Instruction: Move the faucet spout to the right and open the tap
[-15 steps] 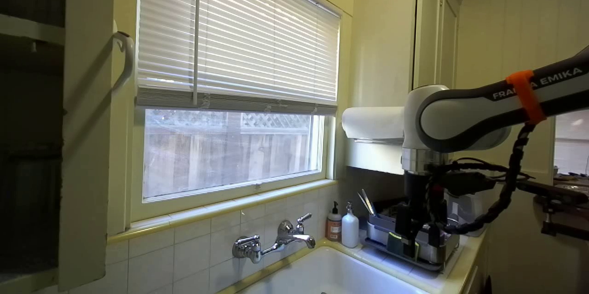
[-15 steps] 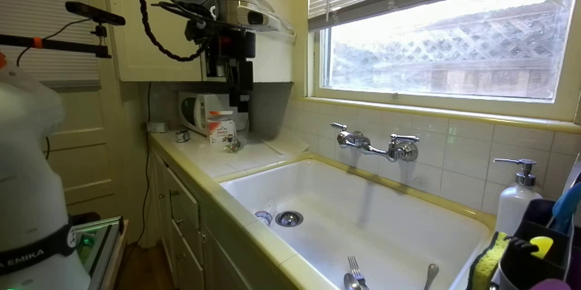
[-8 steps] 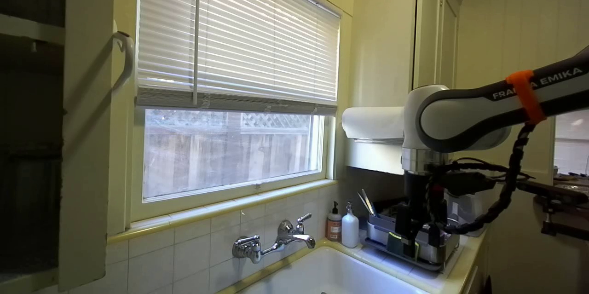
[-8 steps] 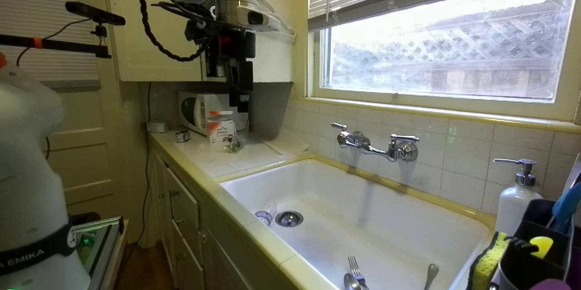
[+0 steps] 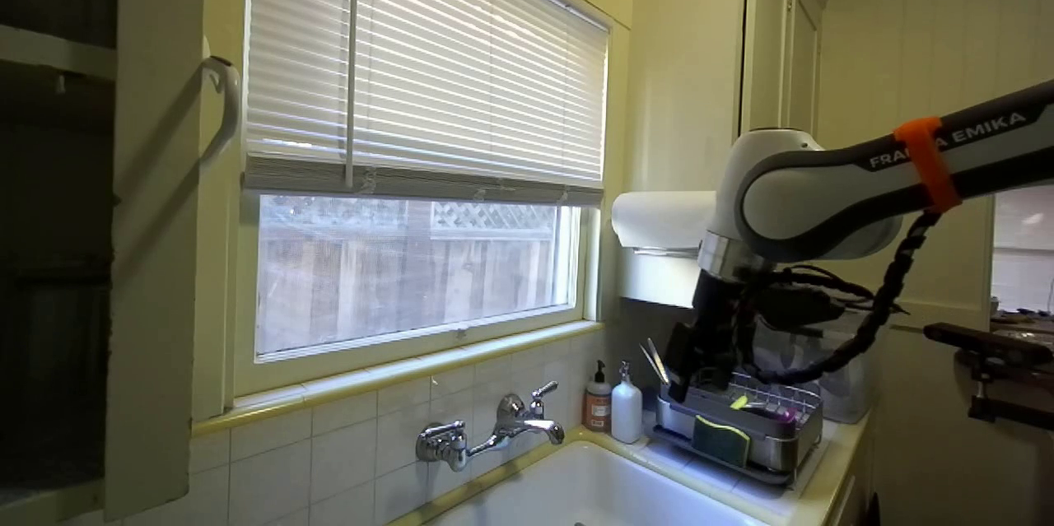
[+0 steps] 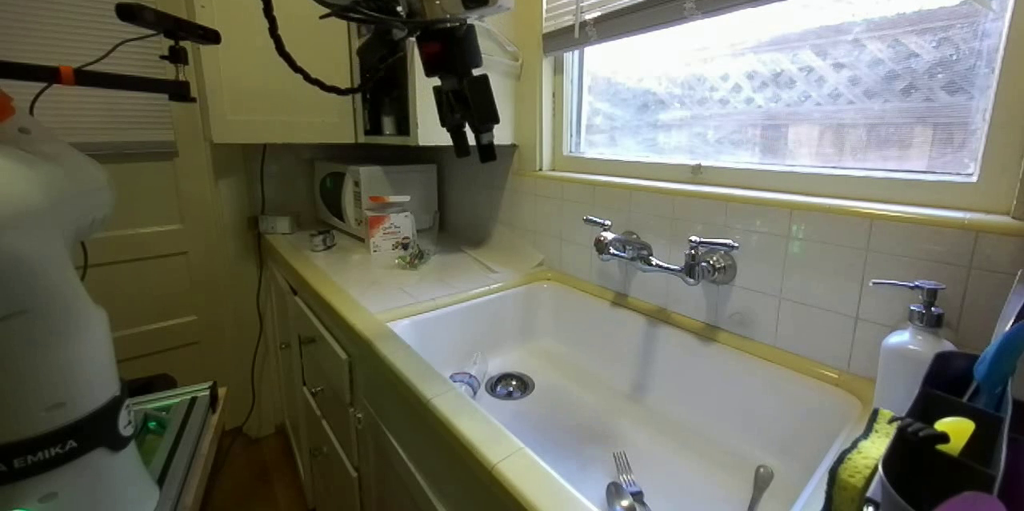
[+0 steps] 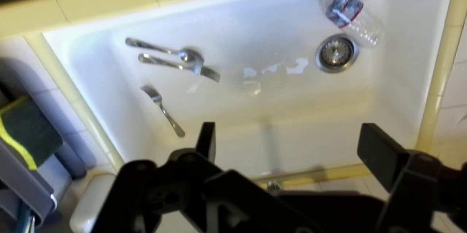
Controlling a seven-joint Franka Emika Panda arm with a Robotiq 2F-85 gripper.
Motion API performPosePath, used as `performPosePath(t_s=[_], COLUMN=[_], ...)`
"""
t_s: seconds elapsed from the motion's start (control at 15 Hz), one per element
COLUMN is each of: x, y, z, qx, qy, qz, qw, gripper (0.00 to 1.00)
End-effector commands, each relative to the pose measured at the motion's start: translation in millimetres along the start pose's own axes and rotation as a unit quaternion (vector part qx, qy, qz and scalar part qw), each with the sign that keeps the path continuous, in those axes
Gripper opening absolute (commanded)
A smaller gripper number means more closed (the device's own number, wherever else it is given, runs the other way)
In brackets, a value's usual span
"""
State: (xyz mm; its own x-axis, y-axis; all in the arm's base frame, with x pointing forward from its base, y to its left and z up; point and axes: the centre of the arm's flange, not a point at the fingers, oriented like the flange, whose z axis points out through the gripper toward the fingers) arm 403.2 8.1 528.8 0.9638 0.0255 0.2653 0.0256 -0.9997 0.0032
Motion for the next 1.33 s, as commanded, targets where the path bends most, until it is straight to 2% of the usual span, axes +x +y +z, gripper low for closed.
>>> performPosePath(t_s=[0.0, 0.2, 0.33, 0.6, 0.87, 1.07, 1.27], x=[65, 116, 150, 196, 214, 218, 226], y=[-9, -19, -27, -50, -84, -101, -113], z=[-2, 4, 13, 44, 93, 132, 158], qx=[-0.004, -0.003, 0.014, 0.007, -0.005, -0.022, -0.021], qy=[0.027, 0.012, -0.008, -0.045, -0.088, -0.079, -0.065], qz=[-0.045, -0.072, -0.102, -0.122, -0.097, -0.074, -0.068], qw=[0.9986, 0.9973, 0.9946, 0.9914, 0.9914, 0.9939, 0.9954], gripper=[1.0, 1.0, 1.0, 1.0, 1.0, 1.0, 1.0])
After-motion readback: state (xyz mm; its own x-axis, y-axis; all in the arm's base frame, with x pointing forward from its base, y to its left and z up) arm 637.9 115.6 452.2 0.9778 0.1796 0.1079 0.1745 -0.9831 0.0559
